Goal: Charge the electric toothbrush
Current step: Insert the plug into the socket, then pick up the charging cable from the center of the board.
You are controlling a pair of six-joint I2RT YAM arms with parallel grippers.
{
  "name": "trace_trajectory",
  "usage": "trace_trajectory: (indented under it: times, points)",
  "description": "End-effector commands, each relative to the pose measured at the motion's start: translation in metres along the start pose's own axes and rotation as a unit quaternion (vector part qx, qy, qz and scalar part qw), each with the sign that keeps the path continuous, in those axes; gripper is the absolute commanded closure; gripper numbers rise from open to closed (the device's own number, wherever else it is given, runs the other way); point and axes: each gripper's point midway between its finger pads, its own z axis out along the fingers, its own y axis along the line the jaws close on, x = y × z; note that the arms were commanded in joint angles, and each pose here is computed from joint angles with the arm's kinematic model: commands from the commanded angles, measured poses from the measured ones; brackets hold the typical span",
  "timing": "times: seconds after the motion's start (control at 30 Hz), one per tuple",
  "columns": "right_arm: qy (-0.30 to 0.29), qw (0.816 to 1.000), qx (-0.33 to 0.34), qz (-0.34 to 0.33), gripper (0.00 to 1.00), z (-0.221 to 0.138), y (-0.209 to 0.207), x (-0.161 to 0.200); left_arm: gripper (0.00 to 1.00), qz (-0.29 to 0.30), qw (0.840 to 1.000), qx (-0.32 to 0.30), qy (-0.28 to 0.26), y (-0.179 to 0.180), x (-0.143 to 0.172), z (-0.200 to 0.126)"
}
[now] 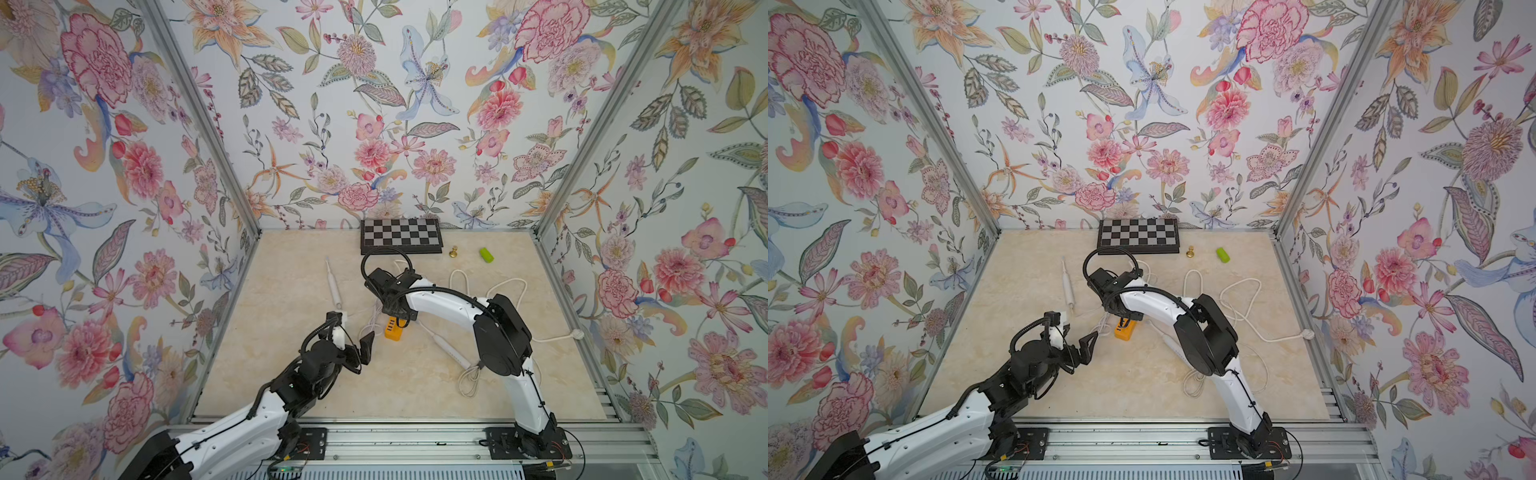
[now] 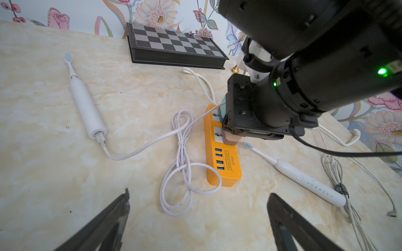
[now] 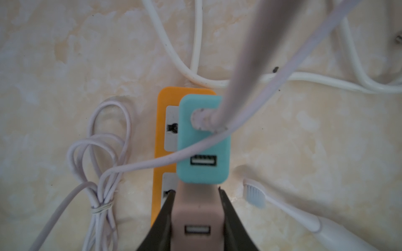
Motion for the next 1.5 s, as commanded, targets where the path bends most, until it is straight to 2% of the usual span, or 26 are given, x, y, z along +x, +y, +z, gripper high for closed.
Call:
trace_trajectory:
  times: [0.0, 0.3, 0.5, 0.73, 0.83, 1.0, 1.2, 1.27, 1.37, 1.47]
  points:
    - [0.074, 0.995, 0.051, -0.039, 0.71, 0.045, -0.018, 0.051, 0.01, -0.016, 1.000, 0.005, -0.014, 0.001, -0.005, -0.002]
    - [0.040, 0.999, -0.001, -0.030, 0.56, 0.003, 0.001, 0.022, 0.01, -0.014, 1.000, 0.009, -0.016, -0.003, -0.012, -0.002]
    - [0.012, 0.999, -0.041, -0.024, 0.45, -0.041, 0.004, 0.007, 0.01, -0.002, 1.000, 0.013, -0.015, -0.009, -0.023, 0.000]
    - [-0.034, 0.996, -0.081, -0.035, 0.39, -0.101, -0.012, -0.001, 0.01, 0.022, 0.999, 0.033, -0.005, -0.026, -0.039, 0.007]
    - [-0.051, 0.994, -0.083, -0.040, 0.36, -0.119, -0.038, -0.004, 0.01, 0.027, 0.998, 0.055, 0.003, -0.039, -0.044, 0.011]
    - [-0.058, 0.997, -0.058, -0.015, 0.31, -0.121, -0.119, -0.007, 0.01, 0.023, 0.995, 0.093, 0.014, -0.061, -0.043, 0.020]
    - [-0.006, 0.999, -0.037, 0.035, 0.27, -0.094, -0.221, 0.017, 0.01, 0.034, 0.993, 0.109, 0.033, -0.086, -0.038, 0.032]
    - [0.006, 0.996, -0.024, 0.080, 0.27, -0.080, -0.259, 0.021, 0.01, 0.033, 0.992, 0.119, 0.035, -0.096, -0.036, 0.036]
    - [0.004, 0.991, -0.050, 0.128, 0.29, -0.066, -0.284, 0.027, 0.01, 0.036, 0.989, 0.135, 0.040, -0.110, -0.033, 0.043]
    - [0.011, 0.981, -0.108, 0.158, 0.31, -0.050, -0.287, 0.031, 0.01, 0.044, 0.988, 0.140, 0.054, -0.124, -0.028, 0.053]
